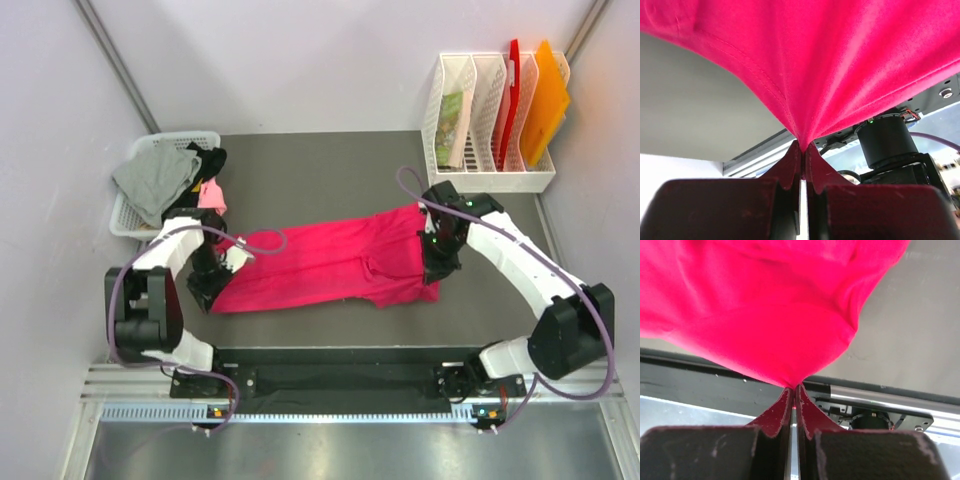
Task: Fold and stack the t-shirts
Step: Fold the other side of the tshirt into a rectangle
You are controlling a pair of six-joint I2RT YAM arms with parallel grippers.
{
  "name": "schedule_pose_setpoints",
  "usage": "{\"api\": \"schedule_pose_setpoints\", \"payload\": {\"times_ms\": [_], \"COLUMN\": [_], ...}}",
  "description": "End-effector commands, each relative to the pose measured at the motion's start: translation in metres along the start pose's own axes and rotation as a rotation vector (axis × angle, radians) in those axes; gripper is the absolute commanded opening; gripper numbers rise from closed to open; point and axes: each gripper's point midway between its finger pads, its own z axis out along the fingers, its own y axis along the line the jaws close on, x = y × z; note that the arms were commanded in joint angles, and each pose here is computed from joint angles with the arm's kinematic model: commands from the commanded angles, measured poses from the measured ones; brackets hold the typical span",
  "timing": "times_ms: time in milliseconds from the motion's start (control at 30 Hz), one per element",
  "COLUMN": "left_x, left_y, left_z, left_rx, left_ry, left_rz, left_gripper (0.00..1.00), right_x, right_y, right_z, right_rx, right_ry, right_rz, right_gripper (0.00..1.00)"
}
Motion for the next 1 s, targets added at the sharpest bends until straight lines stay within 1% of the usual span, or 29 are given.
{"api": "schedule_pose_setpoints", "payload": {"times_ms": [0, 33, 67, 133, 167, 333, 367, 400, 433, 500, 567, 633, 667, 733, 767, 800, 867, 967], "left_x": [-0.031, -0.040, -0.045, -0.060, -0.063, -0.086, -0.084, -0.086, -0.088, -0.089, -0.091, -0.094, -0.088, -0.090, -0.090, -0.088, -0.092, -0.096], "left_y": [0.027, 0.034, 0.039, 0.051, 0.053, 0.072, 0.078, 0.081, 0.086, 0.092, 0.101, 0.108, 0.118, 0.128, 0.131, 0.131, 0.131, 0.115], "left_z": [0.001, -0.002, 0.002, -0.001, 0.005, 0.005, 0.008, 0.010, 0.009, 0.012, 0.012, 0.009, 0.006, -0.006, -0.014, -0.021, -0.044, -0.071], "left_rx": [-0.045, -0.058, -0.047, -0.064, -0.048, -0.056, -0.069, -0.073, -0.092, -0.102, -0.132, -0.159, -0.175, -0.220, -0.242, -0.255, -0.282, -0.266], "left_ry": [-0.044, -0.060, -0.047, -0.068, -0.047, -0.057, -0.023, -0.018, -0.015, 0.002, 0.014, 0.016, 0.017, 0.000, -0.012, -0.013, -0.069, -0.142], "left_rz": [-0.011, -0.009, -0.008, -0.007, -0.006, -0.009, -0.010, -0.006, -0.005, -0.001, -0.002, -0.008, -0.046, -0.069, -0.077, -0.082, -0.088, -0.089], "left_gripper": [0.03, 0.02, 0.02, 0.02, 0.02, 0.02, 0.02, 0.04, 0.08, 0.10, 0.27, 0.60, 0.61, 0.61, 0.83, 0.99, 0.99, 0.99], "right_x": [-0.040, -0.050, -0.057, -0.073, -0.079, -0.111, -0.115, -0.118, -0.124, -0.130, -0.137, -0.142, -0.145, -0.148, -0.151, -0.153, -0.156, -0.164], "right_y": [0.006, 0.008, 0.008, 0.008, 0.009, 0.011, 0.011, 0.010, 0.011, 0.011, 0.013, 0.011, 0.010, 0.009, 0.009, 0.009, 0.010, 0.011], "right_z": [-0.010, -0.015, -0.012, -0.016, -0.017, -0.017, -0.012, -0.008, -0.007, 0.001, 0.010, 0.017, 0.025, 0.035, 0.037, 0.039, 0.045, 0.049], "right_rx": [0.010, 0.003, 0.008, 0.010, 0.010, -0.002, 0.000, 0.002, -0.003, -0.003, -0.003, 0.004, 0.010, 0.017, 0.015, 0.017, 0.018, 0.011], "right_ry": [-0.091, -0.118, -0.115, -0.136, -0.143, -0.191, -0.181, -0.179, -0.193, -0.184, -0.179, -0.175, -0.166, -0.152, -0.158, -0.157, -0.153, -0.156], "right_rz": [0.004, 0.003, 0.009, 0.018, 0.021, 0.043, 0.049, 0.052, 0.052, 0.058, 0.057, 0.058, 0.059, 0.058, 0.059, 0.059, 0.059, 0.063], "right_gripper": [0.00, 0.00, 0.00, 0.00, 0.00, 0.00, 0.00, 0.00, 0.00, 0.00, 0.00, 0.00, 0.00, 0.00, 0.00, 0.00, 0.00, 0.00]}}
